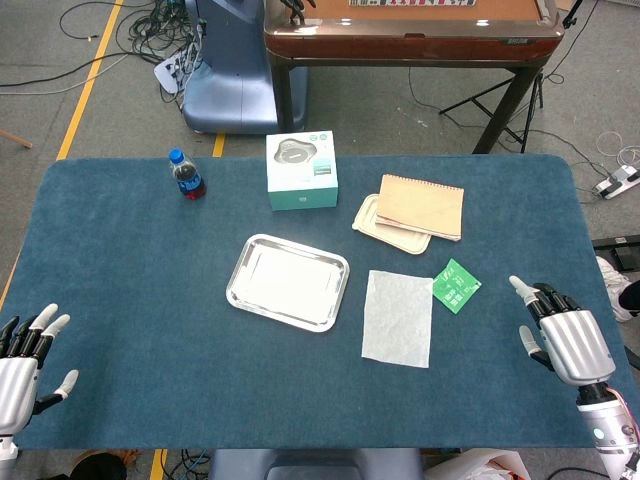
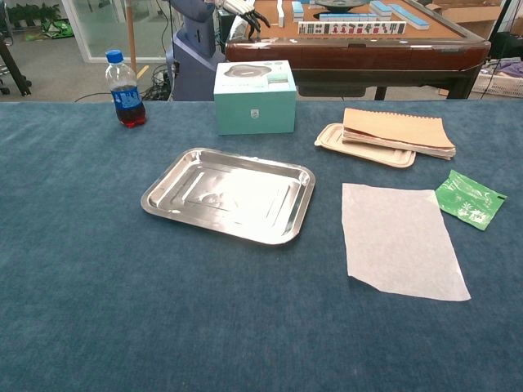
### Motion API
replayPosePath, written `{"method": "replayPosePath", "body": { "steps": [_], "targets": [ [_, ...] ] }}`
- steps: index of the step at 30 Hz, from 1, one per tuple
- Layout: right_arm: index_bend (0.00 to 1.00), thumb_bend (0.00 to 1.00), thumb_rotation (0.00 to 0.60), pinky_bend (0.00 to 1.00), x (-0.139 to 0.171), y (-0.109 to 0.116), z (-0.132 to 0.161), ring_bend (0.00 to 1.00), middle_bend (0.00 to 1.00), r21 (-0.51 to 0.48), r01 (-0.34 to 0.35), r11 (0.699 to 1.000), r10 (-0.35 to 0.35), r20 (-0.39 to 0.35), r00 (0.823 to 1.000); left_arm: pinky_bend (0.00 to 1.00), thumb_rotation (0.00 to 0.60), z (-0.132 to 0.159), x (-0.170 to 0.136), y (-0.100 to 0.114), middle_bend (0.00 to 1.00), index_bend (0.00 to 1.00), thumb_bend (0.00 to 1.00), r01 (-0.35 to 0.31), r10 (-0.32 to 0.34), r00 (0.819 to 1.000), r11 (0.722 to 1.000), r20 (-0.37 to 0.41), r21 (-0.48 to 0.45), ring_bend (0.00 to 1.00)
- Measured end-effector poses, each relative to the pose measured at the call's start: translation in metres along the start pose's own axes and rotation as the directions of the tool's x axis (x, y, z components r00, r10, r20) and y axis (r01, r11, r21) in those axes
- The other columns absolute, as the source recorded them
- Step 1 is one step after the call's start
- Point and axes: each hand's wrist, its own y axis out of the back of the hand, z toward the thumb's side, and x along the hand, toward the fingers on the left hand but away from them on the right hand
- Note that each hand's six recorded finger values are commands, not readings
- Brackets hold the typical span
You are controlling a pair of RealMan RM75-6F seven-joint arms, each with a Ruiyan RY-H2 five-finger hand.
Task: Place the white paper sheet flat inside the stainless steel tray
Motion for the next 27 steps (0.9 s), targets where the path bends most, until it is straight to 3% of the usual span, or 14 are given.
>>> {"method": "replayPosePath", "body": {
  "steps": [12,15,19,23,27],
  "targets": [
    [0.08,0.48,0.6,0.38,-0.003,0.002,0.012,0.18,0.27,0.0,0.002,1.0,-0.002,-0.059,0.998,0.0,0.6,0.0,-0.003,0.001,0.09,0.15,0.24,-0.002,0.002,1.0,1.0,-0.001,-0.001,0.1],
    [0.08,0.41,0.6,0.38,-0.004,0.002,0.018,0.18,0.28,0.006,0.004,1.0,-0.003,-0.089,0.996,0.0,0.6,0.001,-0.004,0.002,0.09,0.15,0.24,-0.009,0.009,1.0,1.0,0.0,-0.005,0.1],
    [0.13,0.15,0.6,0.38,-0.005,0.001,0.029,0.18,0.28,0.04,0.004,0.999,0.001,-0.143,0.99,0.0,0.6,0.0,-0.006,0.003,0.09,0.15,0.24,-0.011,0.011,1.0,1.0,-0.001,-0.006,0.1],
    [0.2,0.12,0.6,0.37,-0.005,-0.005,0.043,0.18,0.26,0.074,-0.002,0.997,0.018,-0.217,0.976,0.0,0.6,0.0,-0.008,0.004,0.09,0.15,0.24,-0.015,0.015,1.0,1.0,-0.001,-0.008,0.1],
    [0.21,0.12,0.6,0.31,-0.005,-0.015,0.053,0.14,0.16,0.114,-0.008,0.993,0.039,-0.271,0.962,0.0,0.6,0.0,-0.009,0.005,0.09,0.15,0.24,-0.016,0.016,1.0,1.0,-0.002,-0.01,0.1]
  ]
}}
